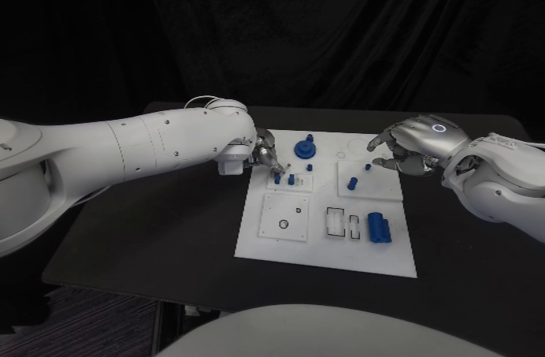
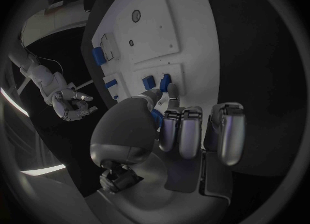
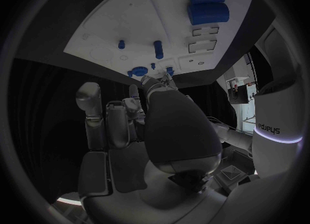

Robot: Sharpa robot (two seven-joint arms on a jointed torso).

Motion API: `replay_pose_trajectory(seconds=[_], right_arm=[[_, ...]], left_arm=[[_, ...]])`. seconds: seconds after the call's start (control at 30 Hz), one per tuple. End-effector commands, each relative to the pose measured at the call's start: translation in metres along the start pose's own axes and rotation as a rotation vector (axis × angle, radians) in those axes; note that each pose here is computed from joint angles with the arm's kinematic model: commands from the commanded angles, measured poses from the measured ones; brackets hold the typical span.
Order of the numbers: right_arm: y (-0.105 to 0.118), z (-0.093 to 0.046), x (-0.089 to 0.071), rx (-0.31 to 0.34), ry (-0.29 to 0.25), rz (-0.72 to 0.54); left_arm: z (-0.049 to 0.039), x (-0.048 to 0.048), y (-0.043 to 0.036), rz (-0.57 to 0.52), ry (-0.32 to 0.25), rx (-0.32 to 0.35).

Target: Assemble the parts on the task board

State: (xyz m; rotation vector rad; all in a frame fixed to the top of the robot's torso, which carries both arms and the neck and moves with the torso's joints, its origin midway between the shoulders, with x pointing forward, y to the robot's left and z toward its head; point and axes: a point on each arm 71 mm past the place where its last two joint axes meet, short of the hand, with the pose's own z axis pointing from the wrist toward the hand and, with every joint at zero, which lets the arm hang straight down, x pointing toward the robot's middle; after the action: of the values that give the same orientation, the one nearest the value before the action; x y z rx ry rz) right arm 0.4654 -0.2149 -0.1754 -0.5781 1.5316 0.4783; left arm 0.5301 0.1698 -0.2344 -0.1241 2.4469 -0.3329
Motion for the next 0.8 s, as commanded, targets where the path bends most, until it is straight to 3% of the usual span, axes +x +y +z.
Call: replay_pose_trajectory(seconds=[0.03,0.8], right_arm=[[-0.0004,-0.0001,0.001,0.016,0.006,-0.002],[-0.0002,0.0011,0.0015,0.018,0.012,-0.002]], left_arm=[[0.0004,0.0026,-0.0003,0.008,0.02,-0.006],[0.0008,0.0048,0.0026,0.016,0.04,-0.02]])
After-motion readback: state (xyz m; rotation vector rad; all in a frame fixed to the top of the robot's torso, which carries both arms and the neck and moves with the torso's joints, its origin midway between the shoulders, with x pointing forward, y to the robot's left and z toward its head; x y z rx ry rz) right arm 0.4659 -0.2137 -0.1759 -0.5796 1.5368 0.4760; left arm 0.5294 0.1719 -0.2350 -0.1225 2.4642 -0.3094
